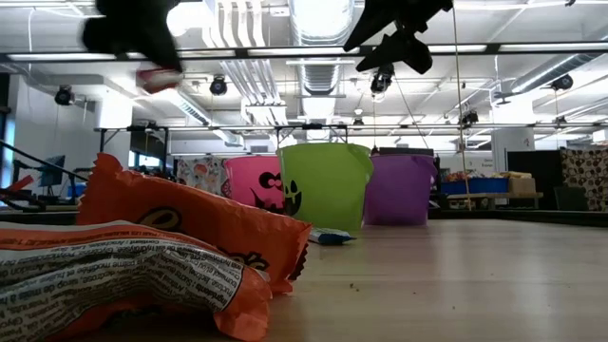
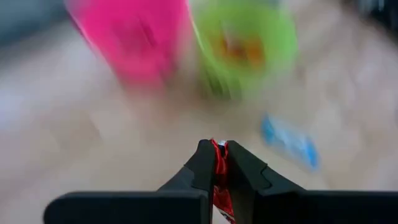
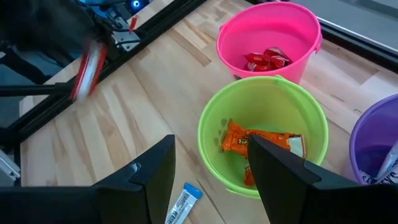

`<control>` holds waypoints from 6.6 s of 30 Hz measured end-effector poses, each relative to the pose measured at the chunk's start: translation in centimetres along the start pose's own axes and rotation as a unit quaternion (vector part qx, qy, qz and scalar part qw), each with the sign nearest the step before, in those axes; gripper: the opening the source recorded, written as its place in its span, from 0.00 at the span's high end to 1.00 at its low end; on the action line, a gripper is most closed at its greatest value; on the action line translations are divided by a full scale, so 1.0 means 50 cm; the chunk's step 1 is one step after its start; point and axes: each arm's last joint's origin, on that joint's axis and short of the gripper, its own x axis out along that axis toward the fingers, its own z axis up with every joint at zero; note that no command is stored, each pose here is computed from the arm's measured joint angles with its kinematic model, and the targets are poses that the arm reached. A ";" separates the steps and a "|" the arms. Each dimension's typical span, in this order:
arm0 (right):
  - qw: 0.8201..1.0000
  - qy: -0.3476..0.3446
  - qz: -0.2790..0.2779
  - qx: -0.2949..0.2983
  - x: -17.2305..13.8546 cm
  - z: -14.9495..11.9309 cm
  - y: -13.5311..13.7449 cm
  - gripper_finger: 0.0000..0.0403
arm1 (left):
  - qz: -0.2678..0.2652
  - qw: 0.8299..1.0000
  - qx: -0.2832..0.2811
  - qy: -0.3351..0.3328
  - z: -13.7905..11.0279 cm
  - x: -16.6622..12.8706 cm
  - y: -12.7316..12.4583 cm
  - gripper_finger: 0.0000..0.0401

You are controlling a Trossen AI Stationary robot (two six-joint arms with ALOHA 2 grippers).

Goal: Sort candy
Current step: Put the red candy into the pink bin, then put the blue candy into the violet bin

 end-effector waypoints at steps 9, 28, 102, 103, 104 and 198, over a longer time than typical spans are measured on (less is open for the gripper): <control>1.000 0.002 -0.001 0.003 0.003 -0.001 0.000 0.52 | -0.007 0.972 0.020 -0.234 0.199 0.019 0.115 0.98; 0.999 -0.015 -0.032 0.015 0.002 0.001 -0.005 0.52 | 0.069 0.983 0.055 -0.159 0.247 0.288 0.189 0.99; 0.797 0.486 -0.271 0.235 -0.022 -0.508 0.137 0.53 | -0.180 0.963 0.125 -0.158 0.150 0.087 0.006 0.76; 0.795 0.491 -0.275 0.228 -0.017 -0.515 0.136 0.54 | -0.180 0.962 0.128 -0.158 0.150 0.087 0.006 0.76; 0.793 0.494 -0.277 0.223 -0.011 -0.522 0.135 0.55 | -0.179 0.962 0.131 -0.159 0.150 0.087 0.006 0.76; 0.954 -0.071 -0.290 0.000 0.029 -0.007 -0.182 0.74 | -0.147 0.988 0.020 0.048 0.083 0.064 0.008 0.76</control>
